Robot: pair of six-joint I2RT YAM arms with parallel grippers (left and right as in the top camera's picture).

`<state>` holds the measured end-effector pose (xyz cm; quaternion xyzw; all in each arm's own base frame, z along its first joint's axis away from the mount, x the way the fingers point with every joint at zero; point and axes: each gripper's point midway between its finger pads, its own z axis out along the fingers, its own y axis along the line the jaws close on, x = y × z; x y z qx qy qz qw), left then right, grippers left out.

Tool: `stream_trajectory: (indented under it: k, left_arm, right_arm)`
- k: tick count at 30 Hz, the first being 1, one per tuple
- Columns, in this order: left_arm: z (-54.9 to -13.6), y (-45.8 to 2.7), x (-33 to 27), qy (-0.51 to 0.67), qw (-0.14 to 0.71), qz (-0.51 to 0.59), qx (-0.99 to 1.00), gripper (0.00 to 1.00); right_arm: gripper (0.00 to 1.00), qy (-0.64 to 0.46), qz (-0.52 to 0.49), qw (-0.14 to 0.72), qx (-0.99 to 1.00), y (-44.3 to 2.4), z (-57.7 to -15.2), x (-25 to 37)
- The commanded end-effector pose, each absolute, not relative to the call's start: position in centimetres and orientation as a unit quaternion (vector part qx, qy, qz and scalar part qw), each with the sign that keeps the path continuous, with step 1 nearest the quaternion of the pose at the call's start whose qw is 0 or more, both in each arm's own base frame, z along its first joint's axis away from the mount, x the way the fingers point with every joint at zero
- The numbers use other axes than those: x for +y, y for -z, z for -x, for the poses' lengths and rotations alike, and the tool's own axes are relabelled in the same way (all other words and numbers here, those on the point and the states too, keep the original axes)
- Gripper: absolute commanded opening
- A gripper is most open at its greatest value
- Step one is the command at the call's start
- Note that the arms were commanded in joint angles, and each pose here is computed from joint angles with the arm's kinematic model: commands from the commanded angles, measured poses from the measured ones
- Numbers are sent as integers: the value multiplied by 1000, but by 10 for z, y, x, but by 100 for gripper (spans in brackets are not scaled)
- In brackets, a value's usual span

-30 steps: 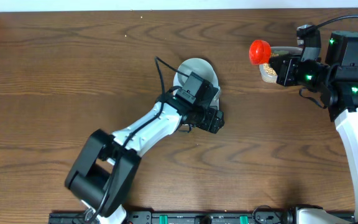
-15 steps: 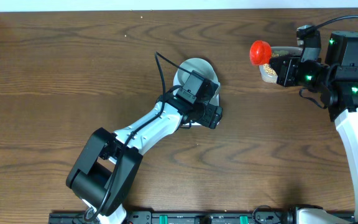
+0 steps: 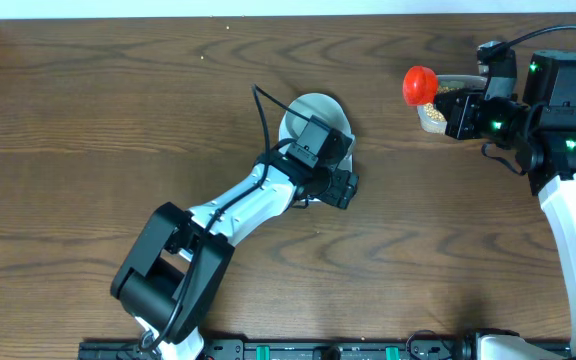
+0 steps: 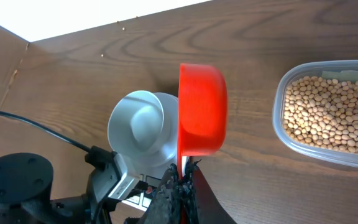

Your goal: Scoop item into bowl and weigh 50g on scale

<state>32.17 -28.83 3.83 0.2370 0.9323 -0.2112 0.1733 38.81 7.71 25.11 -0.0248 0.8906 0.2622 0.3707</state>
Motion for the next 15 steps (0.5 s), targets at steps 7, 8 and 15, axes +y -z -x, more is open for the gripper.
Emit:
stream_trajectory:
  k: [7,8,15]
  left_arm:
    - [-321,-30,-289,203,168,-245,933,78]
    - [-320,-30,-289,203,166,-244,934,78]
    - [-318,-21,-288,200,154,-236,938,78]
  right_arm:
    - [1,-259,33,383,886,-261,-388,76]
    - [1,-259,33,383,886,-261,-388,76]
    - [1,-258,32,381,888,-260,-388,75]
